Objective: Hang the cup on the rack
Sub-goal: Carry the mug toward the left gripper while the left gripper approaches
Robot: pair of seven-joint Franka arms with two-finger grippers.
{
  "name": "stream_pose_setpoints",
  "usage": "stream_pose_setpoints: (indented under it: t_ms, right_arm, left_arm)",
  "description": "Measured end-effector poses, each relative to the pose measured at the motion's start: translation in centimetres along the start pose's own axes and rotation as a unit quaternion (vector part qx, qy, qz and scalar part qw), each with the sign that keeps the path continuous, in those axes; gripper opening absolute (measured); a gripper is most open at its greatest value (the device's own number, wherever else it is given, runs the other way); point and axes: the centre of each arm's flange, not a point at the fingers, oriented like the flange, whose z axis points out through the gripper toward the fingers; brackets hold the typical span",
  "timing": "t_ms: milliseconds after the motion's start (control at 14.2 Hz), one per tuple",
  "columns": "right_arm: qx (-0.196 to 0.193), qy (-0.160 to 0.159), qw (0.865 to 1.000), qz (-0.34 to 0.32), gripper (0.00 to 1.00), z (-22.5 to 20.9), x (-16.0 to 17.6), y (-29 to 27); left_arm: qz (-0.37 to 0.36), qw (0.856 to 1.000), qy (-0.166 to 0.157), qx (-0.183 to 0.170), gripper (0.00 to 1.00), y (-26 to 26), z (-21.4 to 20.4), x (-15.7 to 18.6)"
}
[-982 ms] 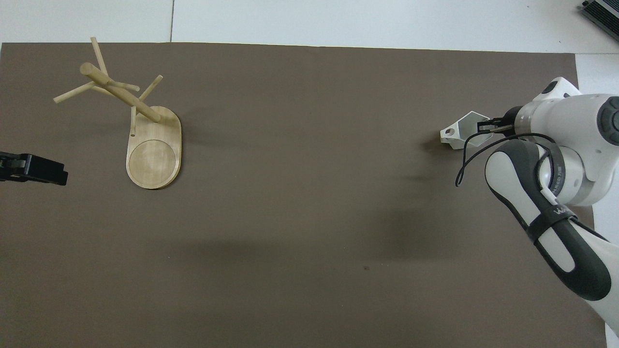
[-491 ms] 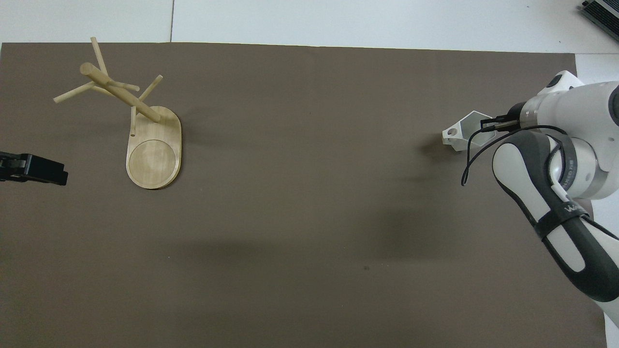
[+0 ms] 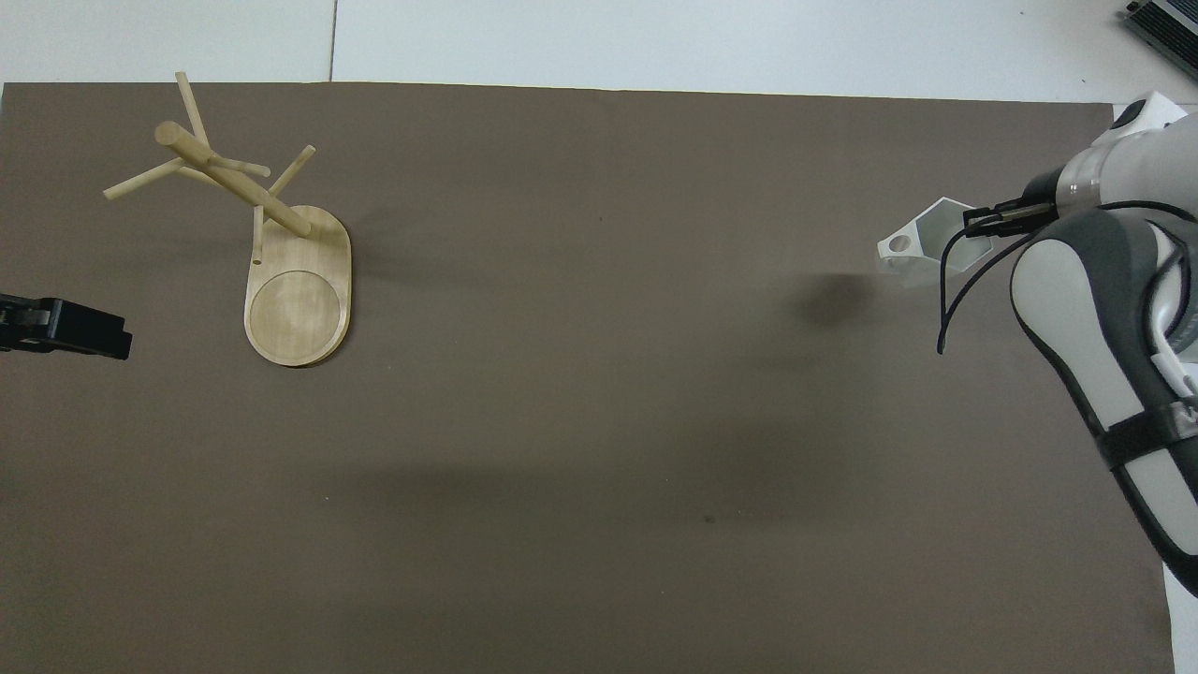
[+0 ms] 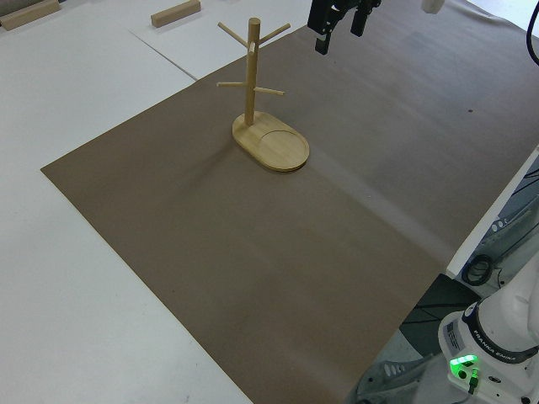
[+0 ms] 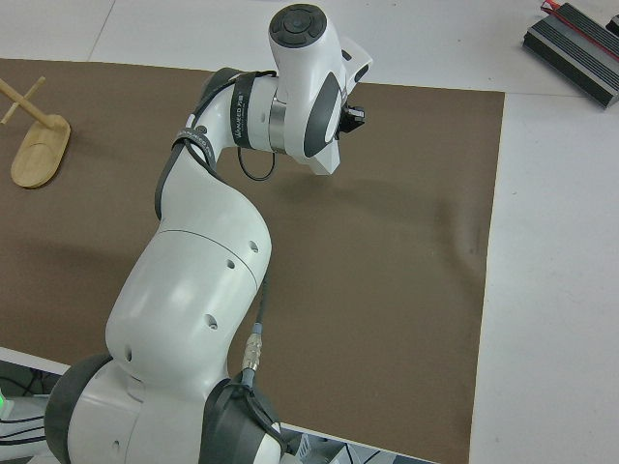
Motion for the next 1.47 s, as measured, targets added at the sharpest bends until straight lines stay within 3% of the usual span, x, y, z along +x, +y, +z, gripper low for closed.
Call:
stream_pose_setpoints:
  t_ms: [140, 421, 772, 982, 1193, 1474]
  right_arm:
    - [0.034, -0.001, 0.999, -0.011, 0.05, -3.8, 0.3, -3.1]
    - [0.147, 0.022, 0.989, 0.003, 0.05, -8.2, 0.0, -7.5]
    - [0.276, 0.039, 0.959, 0.045, 0.05, -9.9, 0.6, -12.6]
    - [0.349, 0.051, 0.932, 0.085, 0.05, -11.5, 1.3, -18.2]
    - [0.385, 0.042, 0.918, 0.085, 0.05, -12.3, 1.0, -23.4]
    - [0.397, 0.027, 0.915, 0.061, 0.05, -12.7, 0.2, -27.4]
  left_arm:
    - [0.0, 1.0, 0.0, 0.0, 1.0, 0.0, 0.0, 0.0]
    - [0.0, 1.0, 0.0, 0.0, 1.0, 0.0, 0.0, 0.0]
    - [-0.002, 1.0, 0.001, 0.0, 1.0, -0.2, -0.1, -0.1]
    - [-0.01, 1.0, 0.006, 0.0, 1.0, -1.2, -0.6, -0.5]
    - [0.005, 1.0, 0.015, -0.01, 1.0, -1.1, -1.4, -1.0]
    - [0.086, 0.992, 0.032, -0.082, 1.0, 1.1, -1.3, -0.8]
